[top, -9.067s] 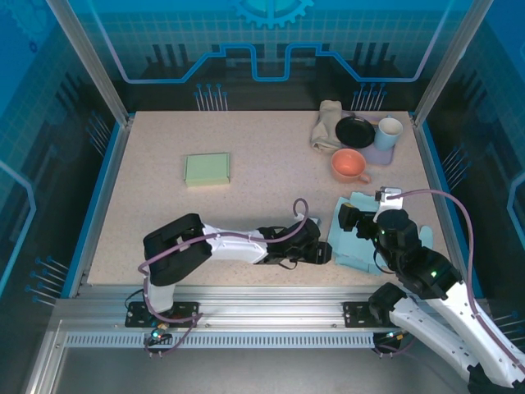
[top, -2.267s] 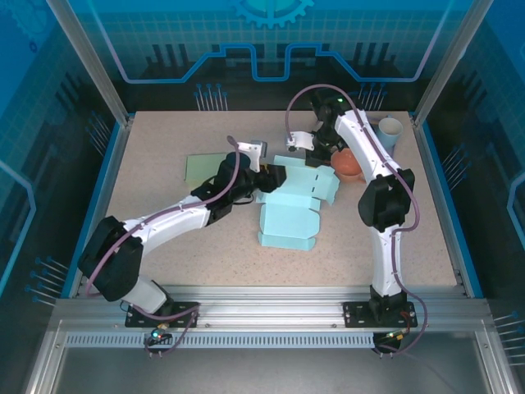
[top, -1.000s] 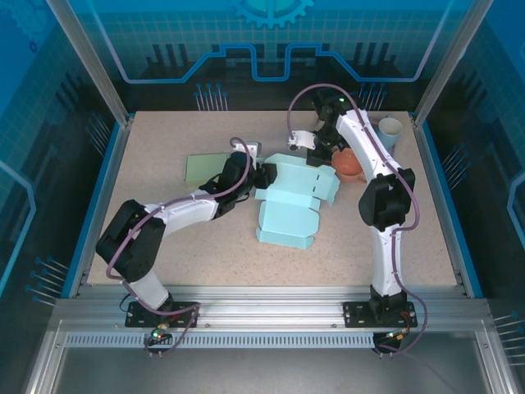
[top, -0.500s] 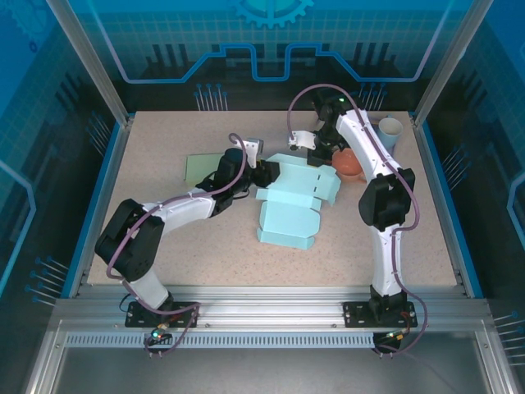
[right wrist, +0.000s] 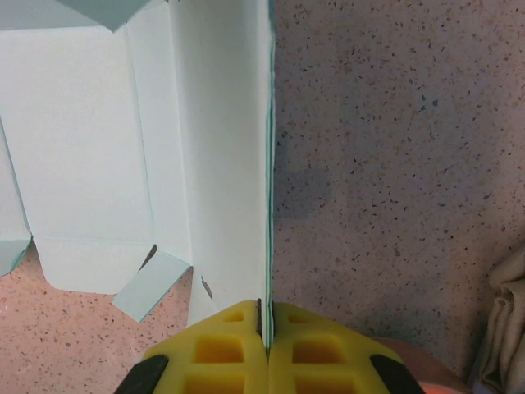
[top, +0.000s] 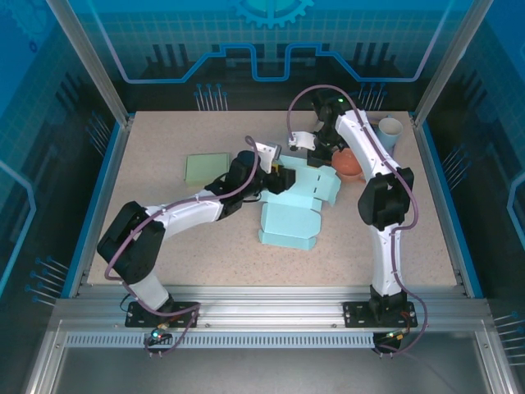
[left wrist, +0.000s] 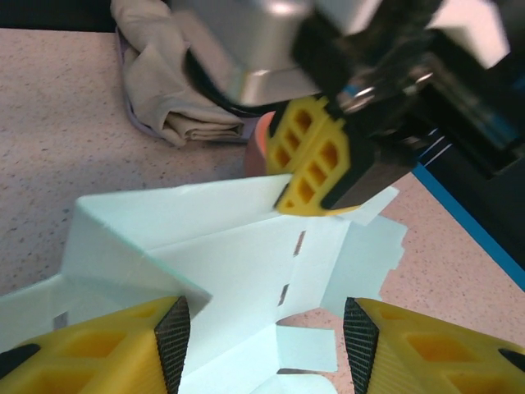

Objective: Fold the paper box

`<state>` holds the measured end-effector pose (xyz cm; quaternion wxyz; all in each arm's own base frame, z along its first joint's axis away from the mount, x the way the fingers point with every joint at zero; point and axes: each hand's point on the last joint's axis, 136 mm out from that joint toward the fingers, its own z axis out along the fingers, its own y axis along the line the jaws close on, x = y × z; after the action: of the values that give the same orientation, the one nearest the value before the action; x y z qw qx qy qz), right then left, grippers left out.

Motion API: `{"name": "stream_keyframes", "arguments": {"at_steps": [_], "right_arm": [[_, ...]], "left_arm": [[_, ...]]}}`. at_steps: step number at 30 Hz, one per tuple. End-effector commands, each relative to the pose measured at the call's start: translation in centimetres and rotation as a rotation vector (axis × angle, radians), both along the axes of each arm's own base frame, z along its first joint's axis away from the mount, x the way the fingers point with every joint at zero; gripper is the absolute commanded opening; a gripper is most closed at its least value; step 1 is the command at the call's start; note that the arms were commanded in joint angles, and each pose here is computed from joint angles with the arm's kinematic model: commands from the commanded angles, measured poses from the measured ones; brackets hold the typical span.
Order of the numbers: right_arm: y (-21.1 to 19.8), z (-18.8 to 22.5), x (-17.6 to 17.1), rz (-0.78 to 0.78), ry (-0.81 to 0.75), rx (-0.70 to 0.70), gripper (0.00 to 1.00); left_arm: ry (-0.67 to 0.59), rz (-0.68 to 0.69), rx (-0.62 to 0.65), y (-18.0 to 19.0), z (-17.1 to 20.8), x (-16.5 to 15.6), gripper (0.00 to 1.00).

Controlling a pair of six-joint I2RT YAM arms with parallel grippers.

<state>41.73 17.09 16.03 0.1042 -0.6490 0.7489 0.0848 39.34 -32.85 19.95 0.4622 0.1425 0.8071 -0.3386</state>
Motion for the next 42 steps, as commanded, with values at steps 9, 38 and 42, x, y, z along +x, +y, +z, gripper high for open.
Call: {"name": "stream_keyframes", "arguments": {"at_steps": [9,38,42], "right_arm": [[0.0,-0.6,0.3,-0.020,0.023,0.021,0.00],[-0.1,-1.2,0.7,-0.034,0.001,-0.018,0.00],[0.0,-1.3,0.9,-0.021,-0.024,-0.024,0.00]], "left_arm": [[-0.001,0.162,0.183,4.8,-3.6,-0.2,0.58],[0.316,0.024,-0.112,1.5,-7.6,-1.5,0.56],[0.303,0.027,-0.121,1.8,-6.9,-1.7,0.55]]}}
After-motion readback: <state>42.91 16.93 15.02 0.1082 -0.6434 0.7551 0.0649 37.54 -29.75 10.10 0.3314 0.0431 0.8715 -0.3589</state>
